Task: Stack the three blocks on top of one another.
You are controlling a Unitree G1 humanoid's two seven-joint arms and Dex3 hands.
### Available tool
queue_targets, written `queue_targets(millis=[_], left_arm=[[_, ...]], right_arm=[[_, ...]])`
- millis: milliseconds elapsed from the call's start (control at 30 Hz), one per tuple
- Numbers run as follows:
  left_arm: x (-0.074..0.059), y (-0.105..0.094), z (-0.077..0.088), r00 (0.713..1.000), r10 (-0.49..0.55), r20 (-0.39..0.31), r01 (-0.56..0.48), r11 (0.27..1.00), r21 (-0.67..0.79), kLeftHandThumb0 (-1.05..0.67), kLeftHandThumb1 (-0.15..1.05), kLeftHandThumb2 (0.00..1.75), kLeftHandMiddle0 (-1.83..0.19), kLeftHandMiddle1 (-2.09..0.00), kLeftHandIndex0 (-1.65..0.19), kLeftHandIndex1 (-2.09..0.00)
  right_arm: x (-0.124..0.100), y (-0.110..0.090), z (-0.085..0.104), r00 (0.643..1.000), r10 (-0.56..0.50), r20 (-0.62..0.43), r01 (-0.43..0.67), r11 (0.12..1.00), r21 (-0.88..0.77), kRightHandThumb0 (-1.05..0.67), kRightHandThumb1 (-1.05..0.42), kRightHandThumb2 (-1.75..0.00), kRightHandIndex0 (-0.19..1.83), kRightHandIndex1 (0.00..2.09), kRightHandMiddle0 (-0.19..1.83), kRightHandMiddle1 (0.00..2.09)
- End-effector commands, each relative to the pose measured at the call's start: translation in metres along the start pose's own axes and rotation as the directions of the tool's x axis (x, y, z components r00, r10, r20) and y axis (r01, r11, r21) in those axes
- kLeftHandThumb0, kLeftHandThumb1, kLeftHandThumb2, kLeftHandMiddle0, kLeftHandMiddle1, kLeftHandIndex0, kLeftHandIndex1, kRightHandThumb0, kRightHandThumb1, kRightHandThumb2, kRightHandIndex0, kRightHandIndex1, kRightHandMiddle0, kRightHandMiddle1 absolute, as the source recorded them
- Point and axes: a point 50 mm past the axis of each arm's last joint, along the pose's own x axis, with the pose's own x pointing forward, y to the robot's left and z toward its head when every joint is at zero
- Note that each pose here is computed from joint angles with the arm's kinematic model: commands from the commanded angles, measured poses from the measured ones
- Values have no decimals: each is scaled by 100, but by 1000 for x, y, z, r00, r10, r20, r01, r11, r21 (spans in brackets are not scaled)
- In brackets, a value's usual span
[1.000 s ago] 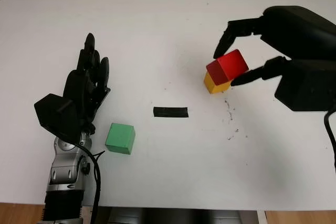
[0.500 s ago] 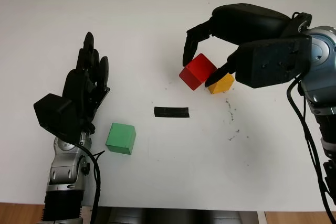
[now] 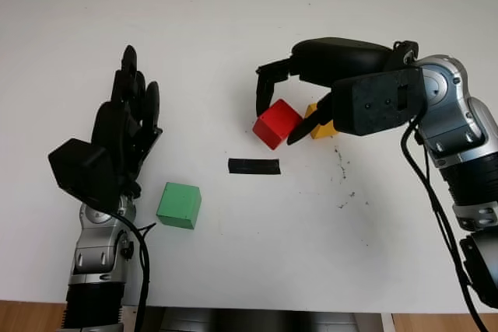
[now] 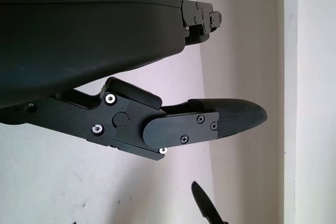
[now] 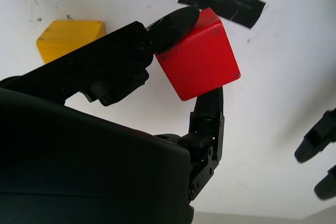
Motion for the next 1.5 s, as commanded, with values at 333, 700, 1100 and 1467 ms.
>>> queue_targets(millis=[333,700,1100,1467], left_arm=[[0,-4,2,1000,7,9,-7,1000,11,-76,105,54,8,-6,4,-6],[-1,-5,1,1000,9,10,-9,1000,11,-77,105,54,7,-6,4,-5],[-5,-5,0,1000,15,5,-15,1000,4,-75,105,55,8,-5,4,-5],[-5,-5,-1,1000,18,1,-18,1000,5,-75,105,54,7,-5,4,-6]], right_arm=[[14,13,7,997,60,56,-58,998,-21,-46,-91,-5,25,4,43,157],[24,25,15,988,113,105,-108,993,-54,-48,-91,-5,26,6,42,169],[30,32,11,988,113,107,-108,993,-45,-49,-91,-5,25,5,43,169],[30,34,5,993,65,98,-59,996,-60,-48,-91,-5,26,6,42,169]])
